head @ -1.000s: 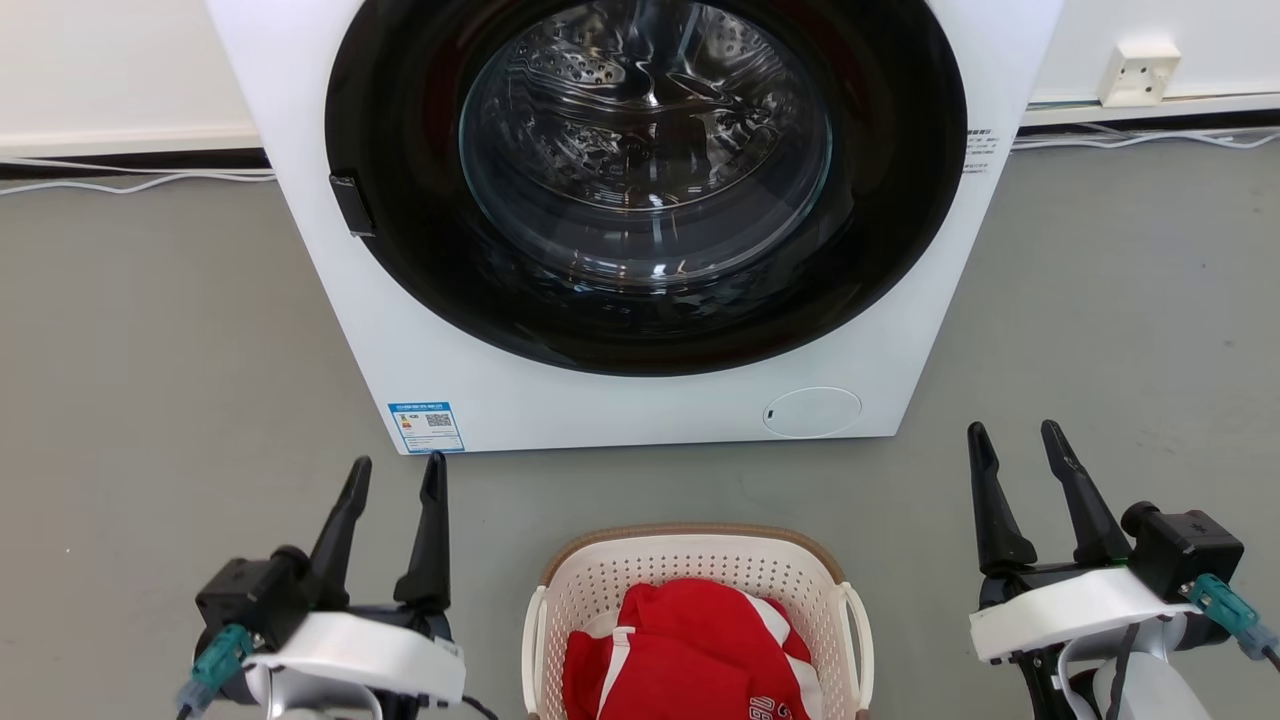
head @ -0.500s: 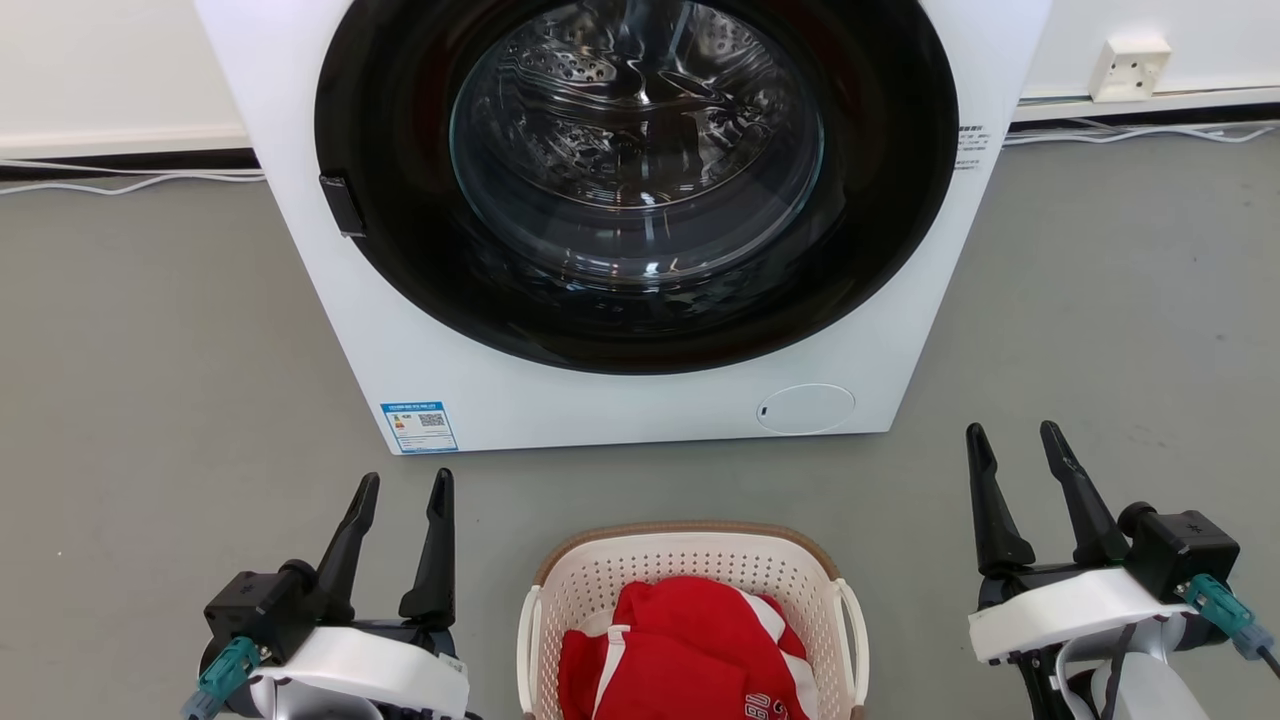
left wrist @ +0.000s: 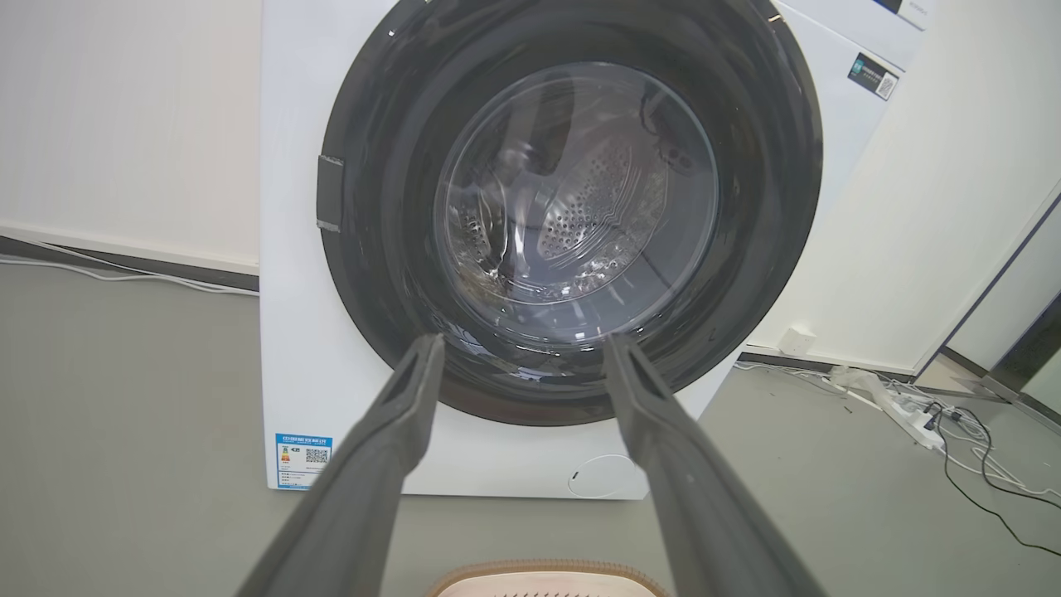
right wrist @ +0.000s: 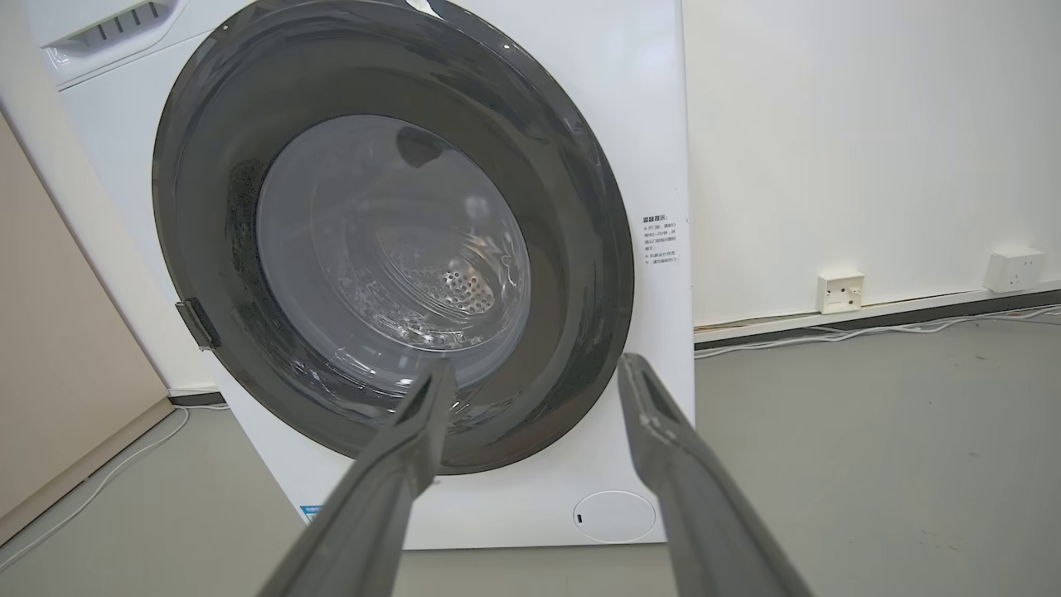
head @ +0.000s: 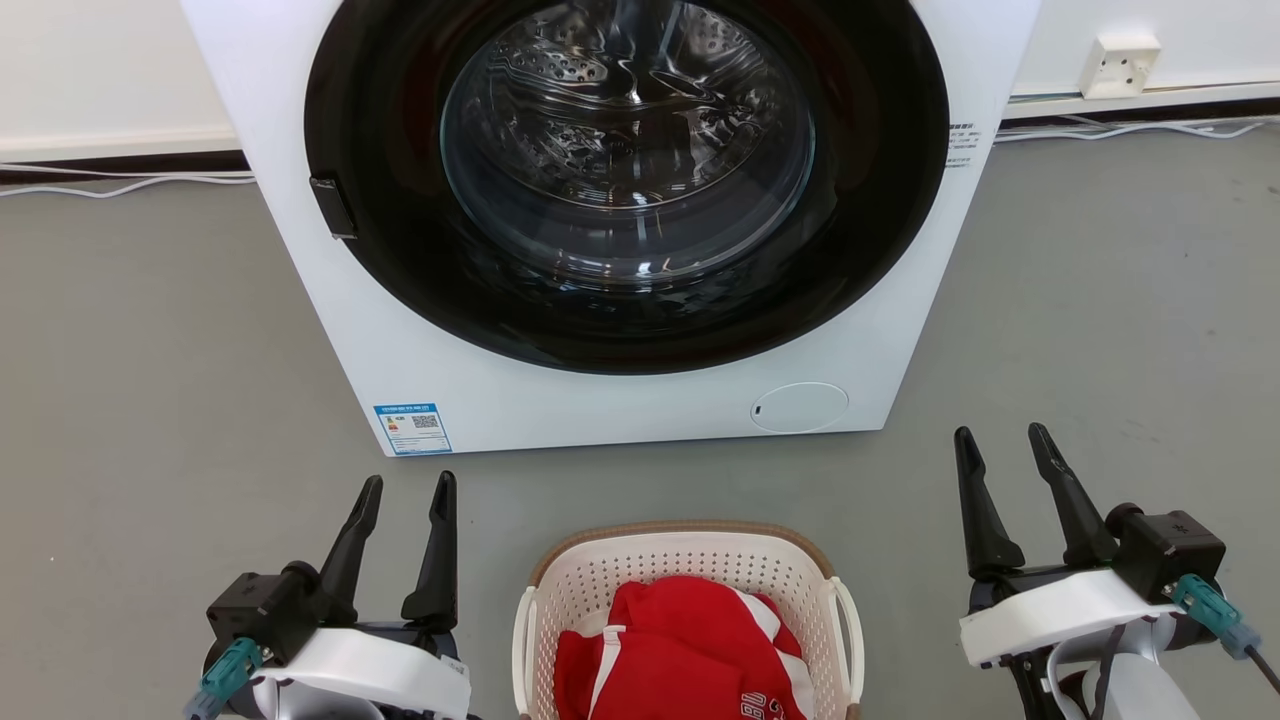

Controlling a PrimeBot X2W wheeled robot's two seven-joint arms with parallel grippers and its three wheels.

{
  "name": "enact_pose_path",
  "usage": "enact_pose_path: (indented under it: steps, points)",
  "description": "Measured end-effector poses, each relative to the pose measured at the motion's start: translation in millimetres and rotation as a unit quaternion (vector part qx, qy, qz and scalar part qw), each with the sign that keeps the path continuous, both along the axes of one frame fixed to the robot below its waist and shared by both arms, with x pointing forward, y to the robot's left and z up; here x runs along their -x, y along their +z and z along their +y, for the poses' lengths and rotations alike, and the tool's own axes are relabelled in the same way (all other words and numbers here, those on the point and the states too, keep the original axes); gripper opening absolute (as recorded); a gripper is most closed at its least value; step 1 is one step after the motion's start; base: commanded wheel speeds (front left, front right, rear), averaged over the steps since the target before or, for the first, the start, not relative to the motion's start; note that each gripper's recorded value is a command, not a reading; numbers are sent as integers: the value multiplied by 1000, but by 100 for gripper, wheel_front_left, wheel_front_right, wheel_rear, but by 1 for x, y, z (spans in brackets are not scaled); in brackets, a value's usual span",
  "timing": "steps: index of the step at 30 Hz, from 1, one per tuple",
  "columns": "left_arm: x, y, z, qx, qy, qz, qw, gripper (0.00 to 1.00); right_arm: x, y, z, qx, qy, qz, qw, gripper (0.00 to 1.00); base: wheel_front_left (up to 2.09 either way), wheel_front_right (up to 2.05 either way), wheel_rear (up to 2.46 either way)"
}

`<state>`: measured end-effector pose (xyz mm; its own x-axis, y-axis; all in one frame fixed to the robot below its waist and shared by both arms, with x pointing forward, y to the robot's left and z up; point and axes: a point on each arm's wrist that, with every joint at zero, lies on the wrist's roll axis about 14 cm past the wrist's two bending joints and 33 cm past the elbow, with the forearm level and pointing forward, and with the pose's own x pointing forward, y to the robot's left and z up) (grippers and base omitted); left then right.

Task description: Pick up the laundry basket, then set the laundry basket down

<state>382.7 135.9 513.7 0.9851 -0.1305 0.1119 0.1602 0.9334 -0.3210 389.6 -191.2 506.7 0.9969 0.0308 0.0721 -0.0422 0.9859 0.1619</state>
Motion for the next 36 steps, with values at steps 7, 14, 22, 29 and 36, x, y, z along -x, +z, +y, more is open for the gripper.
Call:
enact_pose_path:
  steps: [7, 14, 22, 29, 36]
  points:
    - [-1, -2, -2, 0, -3, 4, 1000, 100, 1, 0, -1, 0, -2, 1, 1000, 100, 0, 0, 0]
    - [10, -30, -5, 4, -4, 47, 999, 0, 15, -29, -1, -6, -6, 45, 999, 0, 0, 0, 0]
    - [14, -38, 1, 38, 5, 69, 997, 0, 19, -38, -4, -47, -15, 62, 997, 0, 0, 0, 0]
    - [14, -41, 5, 69, 13, 83, 994, 0, 19, -39, -6, -85, -23, 67, 994, 0, 0, 0, 0]
    - [14, -42, 9, 97, 20, 92, 991, 0, 18, -38, -9, -117, -30, 69, 990, 0, 0, 0, 0]
